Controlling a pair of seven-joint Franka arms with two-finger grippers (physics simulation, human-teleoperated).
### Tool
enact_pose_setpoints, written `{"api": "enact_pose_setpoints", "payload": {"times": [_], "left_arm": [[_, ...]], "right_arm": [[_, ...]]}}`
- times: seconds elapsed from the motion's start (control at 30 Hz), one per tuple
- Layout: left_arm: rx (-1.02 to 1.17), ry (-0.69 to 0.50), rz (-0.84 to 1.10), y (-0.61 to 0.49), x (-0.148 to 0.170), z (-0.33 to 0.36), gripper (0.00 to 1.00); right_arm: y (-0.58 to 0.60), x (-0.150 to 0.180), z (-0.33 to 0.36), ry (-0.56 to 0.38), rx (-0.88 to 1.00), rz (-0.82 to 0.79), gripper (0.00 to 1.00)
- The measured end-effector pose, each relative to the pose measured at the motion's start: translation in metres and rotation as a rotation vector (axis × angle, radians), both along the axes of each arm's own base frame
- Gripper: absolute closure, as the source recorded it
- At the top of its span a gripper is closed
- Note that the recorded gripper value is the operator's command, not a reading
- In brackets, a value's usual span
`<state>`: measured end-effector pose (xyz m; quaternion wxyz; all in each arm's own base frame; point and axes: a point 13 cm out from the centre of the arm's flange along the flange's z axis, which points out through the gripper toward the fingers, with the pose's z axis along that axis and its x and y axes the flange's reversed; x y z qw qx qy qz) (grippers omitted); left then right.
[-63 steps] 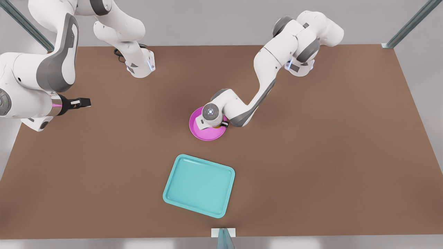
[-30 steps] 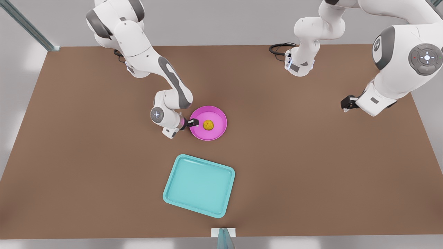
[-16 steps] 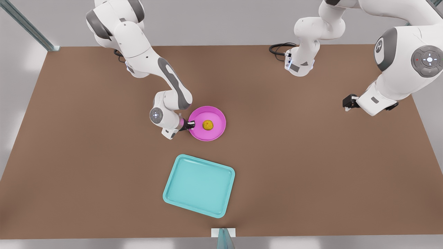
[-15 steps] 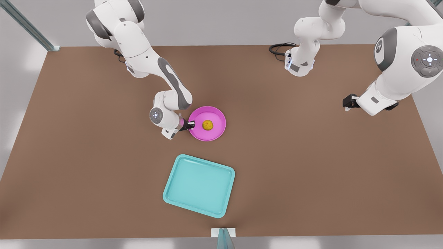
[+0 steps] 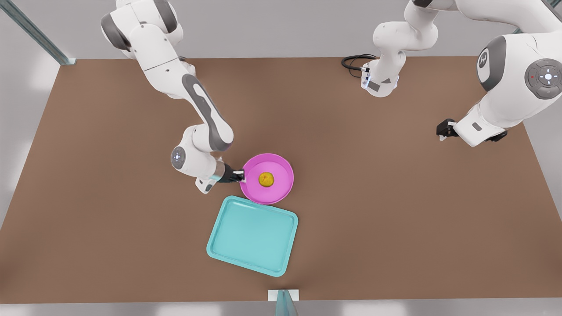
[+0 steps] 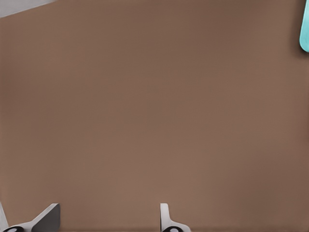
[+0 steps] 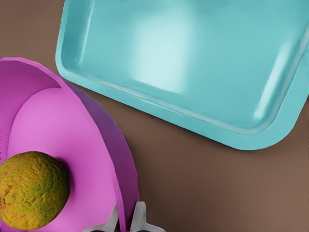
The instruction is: Place the orange on the plate with the left arm and the plate on the tray with the right arm
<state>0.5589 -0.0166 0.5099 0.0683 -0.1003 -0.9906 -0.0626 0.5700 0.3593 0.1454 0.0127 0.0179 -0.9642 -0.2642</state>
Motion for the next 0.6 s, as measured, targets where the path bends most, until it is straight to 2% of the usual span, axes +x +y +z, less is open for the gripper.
{"api": "enact_pose_setpoints", "payload": {"times": [0.2, 0.37, 0.47, 0.5, 0.6], "left_arm": [[0.003, 0.007, 0.004, 0.008, 0.003, -0.004, 0.00], [0.003, 0.009, -0.003, 0.008, 0.003, -0.005, 0.00], [0.003, 0.011, -0.006, 0.008, 0.003, -0.006, 0.00], [0.002, 0.012, -0.007, 0.008, 0.003, -0.007, 0.00], [0.001, 0.014, -0.012, 0.006, 0.004, -0.008, 0.00]], "right_arm": [[-0.025, 0.117, -0.007, -0.046, 0.073, -0.088, 0.79], [-0.052, 0.158, -0.028, -0.039, 0.088, -0.104, 0.79], [-0.062, 0.161, -0.035, -0.019, 0.092, -0.101, 0.79], [-0.063, 0.160, -0.036, -0.011, 0.092, -0.098, 0.00], [-0.061, 0.156, -0.034, 0.004, 0.095, -0.085, 0.00]]}}
